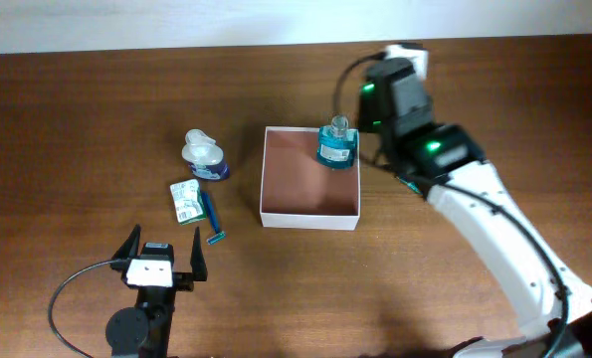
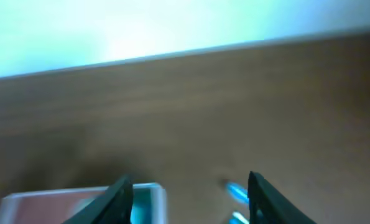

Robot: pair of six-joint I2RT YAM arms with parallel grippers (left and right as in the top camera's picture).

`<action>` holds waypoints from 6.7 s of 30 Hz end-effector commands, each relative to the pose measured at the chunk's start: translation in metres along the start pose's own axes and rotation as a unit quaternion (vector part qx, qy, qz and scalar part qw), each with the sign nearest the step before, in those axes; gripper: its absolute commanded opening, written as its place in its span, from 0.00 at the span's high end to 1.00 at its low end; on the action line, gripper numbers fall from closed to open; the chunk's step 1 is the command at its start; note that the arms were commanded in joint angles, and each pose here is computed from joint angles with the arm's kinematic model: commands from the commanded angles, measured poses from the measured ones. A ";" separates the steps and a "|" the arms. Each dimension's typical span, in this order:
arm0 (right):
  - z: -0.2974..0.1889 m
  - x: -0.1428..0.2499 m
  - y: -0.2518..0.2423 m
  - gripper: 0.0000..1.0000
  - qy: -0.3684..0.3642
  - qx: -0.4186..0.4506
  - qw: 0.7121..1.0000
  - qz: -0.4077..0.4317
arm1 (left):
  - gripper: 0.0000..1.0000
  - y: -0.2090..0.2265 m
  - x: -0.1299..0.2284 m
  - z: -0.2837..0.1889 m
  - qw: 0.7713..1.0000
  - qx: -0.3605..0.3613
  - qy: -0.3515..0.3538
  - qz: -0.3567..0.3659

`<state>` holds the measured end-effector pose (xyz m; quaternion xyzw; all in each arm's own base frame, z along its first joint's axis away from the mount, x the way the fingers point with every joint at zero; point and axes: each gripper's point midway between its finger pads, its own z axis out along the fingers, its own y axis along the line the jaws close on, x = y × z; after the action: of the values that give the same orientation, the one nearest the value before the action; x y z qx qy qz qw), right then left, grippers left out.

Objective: Pack container
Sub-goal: 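Lower the bottle into the box and open the right gripper, then withdraw the right gripper toward the blue toothbrush, then move the left gripper over the foaming soap pump bottle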

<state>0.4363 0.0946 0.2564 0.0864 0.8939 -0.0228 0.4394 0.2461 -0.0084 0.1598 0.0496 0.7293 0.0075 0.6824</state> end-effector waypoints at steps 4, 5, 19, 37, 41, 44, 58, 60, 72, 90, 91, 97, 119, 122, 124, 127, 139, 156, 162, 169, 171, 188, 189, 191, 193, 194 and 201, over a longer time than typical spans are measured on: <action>0.028 0.023 -0.056 0.76 0.086 0.018 0.994 0.066 | 0.01 -0.002 0.001 0.000 1.000 0.006 0.000 0.006; 0.033 0.028 -0.063 0.83 0.098 0.021 0.992 0.072 | 0.01 -0.002 0.001 0.000 1.000 0.006 0.000 0.006; 0.100 0.110 -0.050 0.96 0.273 -0.082 0.949 0.131 | 0.01 -0.002 0.001 0.000 1.000 0.006 0.000 0.006; 0.101 0.146 0.016 0.96 0.322 -0.139 0.930 0.109 | 0.01 -0.002 0.001 0.000 1.000 0.006 0.000 0.006; 0.098 0.147 0.021 0.96 0.327 -0.150 0.926 0.115 | 0.01 -0.002 0.001 0.000 1.000 0.006 0.000 0.006; 0.097 0.147 0.022 0.96 0.329 -0.155 0.924 0.116 | 0.01 -0.002 0.001 0.000 1.000 0.006 0.000 0.006; 0.101 0.159 0.023 0.96 0.333 -0.156 0.920 0.131 | 0.01 -0.002 0.001 0.000 1.000 0.006 0.000 0.006; 0.102 0.159 0.024 0.96 0.332 -0.160 0.920 0.133 | 0.01 -0.002 0.001 0.000 1.000 0.006 0.000 0.006; 0.102 0.149 0.039 0.96 0.319 -0.204 0.915 0.138 | 0.01 -0.002 0.001 0.000 1.000 0.006 0.000 0.006; 0.099 0.105 -0.019 0.88 0.246 -0.212 0.944 0.066 | 0.01 -0.002 0.001 0.000 1.000 0.006 0.000 0.006; 0.098 0.106 -0.023 0.85 0.246 -0.209 0.945 0.051 | 0.01 -0.002 0.001 0.000 1.000 0.006 0.000 0.006; 0.106 0.117 -0.074 0.66 0.254 -0.074 0.964 0.012 | 0.01 -0.002 0.001 0.000 1.000 0.006 0.000 0.006; 0.103 0.135 -0.111 0.01 0.282 -0.015 0.946 -0.159 | 0.01 -0.003 0.001 0.000 1.000 0.007 0.000 0.006; 0.104 0.141 -0.112 0.01 0.287 -0.015 0.945 -0.159 | 0.01 -0.003 0.001 0.000 1.000 0.007 0.000 0.006; 0.106 0.146 -0.112 0.01 0.285 -0.015 0.945 -0.158 | 0.01 -0.003 0.001 0.000 1.000 0.007 0.000 0.006; 0.110 0.151 -0.112 0.01 0.282 -0.015 0.946 -0.158 | 0.01 -0.003 0.001 0.000 1.000 0.007 0.000 0.006; 0.111 0.153 -0.111 0.01 0.282 -0.019 0.946 -0.157 | 0.01 -0.020 -0.024 -0.003 0.997 0.058 -0.053 0.013; 0.113 0.150 -0.110 0.01 0.275 -0.020 0.949 -0.154 | 0.00 -0.014 -0.130 0.030 0.996 0.082 0.020 0.007; 0.113 0.150 -0.110 0.01 0.275 -0.020 0.949 -0.154 | 0.01 -0.026 -0.109 0.109 0.960 0.146 0.237 -0.040; 0.113 0.150 -0.110 0.01 0.275 -0.020 0.949 -0.154 | 0.01 -0.030 -0.054 0.165 0.924 0.161 0.341 -0.066; 0.113 0.150 -0.110 0.01 0.275 -0.020 0.949 -0.154 | 0.01 -0.034 -0.043 0.171 0.918 0.173 0.349 -0.073; 0.113 0.150 -0.110 0.01 0.275 -0.020 0.949 -0.154 | 0.09 -0.047 -0.048 0.177 0.921 0.215 0.324 -0.031; 0.113 0.150 -0.110 0.01 0.275 -0.020 0.949 -0.154 | 0.11 -0.047 -0.048 0.177 0.921 0.215 0.324 -0.031; 0.113 0.150 -0.110 0.01 0.275 -0.020 0.949 -0.154 | 0.17 -0.046 -0.047 0.177 0.922 0.214 0.323 -0.018; 0.113 0.150 -0.110 0.01 0.275 -0.020 0.949 -0.154 | 0.18 -0.041 -0.045 0.179 0.924 0.198 0.326 -0.005; 0.113 0.150 -0.110 0.01 0.275 -0.020 0.949 -0.154 | 0.18 -0.038 -0.044 0.179 0.925 0.188 0.329 0.001; 0.113 0.150 -0.110 0.02 0.275 -0.020 0.949 -0.154 | 0.17 -0.046 -0.043 0.180 0.925 0.187 0.330 0.013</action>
<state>0.4161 -0.0039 0.0599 -0.0591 0.9837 -0.0427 0.1643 0.4216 -0.0668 0.1751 0.1702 0.9069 -0.1170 0.3673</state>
